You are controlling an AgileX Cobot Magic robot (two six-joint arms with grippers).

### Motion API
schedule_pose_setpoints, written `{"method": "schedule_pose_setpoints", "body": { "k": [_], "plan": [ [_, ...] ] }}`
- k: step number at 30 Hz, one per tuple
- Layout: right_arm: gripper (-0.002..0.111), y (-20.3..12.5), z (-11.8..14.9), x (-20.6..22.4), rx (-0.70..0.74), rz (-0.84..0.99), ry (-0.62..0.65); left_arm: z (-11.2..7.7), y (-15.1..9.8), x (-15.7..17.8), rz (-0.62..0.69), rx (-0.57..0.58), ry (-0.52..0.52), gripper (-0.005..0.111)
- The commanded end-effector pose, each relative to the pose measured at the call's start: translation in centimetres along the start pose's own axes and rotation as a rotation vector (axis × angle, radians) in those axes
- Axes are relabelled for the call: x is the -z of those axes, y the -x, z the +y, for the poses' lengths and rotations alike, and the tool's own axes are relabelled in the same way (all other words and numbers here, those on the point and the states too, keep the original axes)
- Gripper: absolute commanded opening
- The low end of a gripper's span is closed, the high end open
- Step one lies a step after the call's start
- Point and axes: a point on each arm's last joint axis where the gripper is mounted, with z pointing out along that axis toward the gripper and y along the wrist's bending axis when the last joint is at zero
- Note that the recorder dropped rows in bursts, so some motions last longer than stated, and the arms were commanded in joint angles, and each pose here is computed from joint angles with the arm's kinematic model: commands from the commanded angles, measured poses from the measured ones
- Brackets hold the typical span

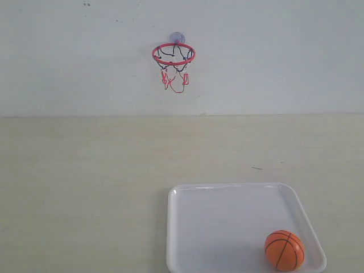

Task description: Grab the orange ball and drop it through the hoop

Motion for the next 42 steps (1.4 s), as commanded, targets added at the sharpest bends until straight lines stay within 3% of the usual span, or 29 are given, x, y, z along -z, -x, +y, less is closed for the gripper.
{"method": "schedule_pose_setpoints", "body": {
  "k": [1, 36, 42],
  "plan": [
    [0.000, 0.2, 0.0, 0.0, 0.002, -0.018, -0.001, 0.0, 0.0, 0.0, -0.005, 0.005, 0.001, 0.004],
    [0.000, 0.2, 0.0, 0.0, 0.002, -0.018, -0.001, 0.0, 0.0, 0.0, -0.005, 0.005, 0.001, 0.004],
    [0.000, 1.6, -0.1, 0.2, 0.054, -0.176, -0.014, 0.0, 0.0, 0.0, -0.005, 0.005, 0.001, 0.004]
  ]
}}
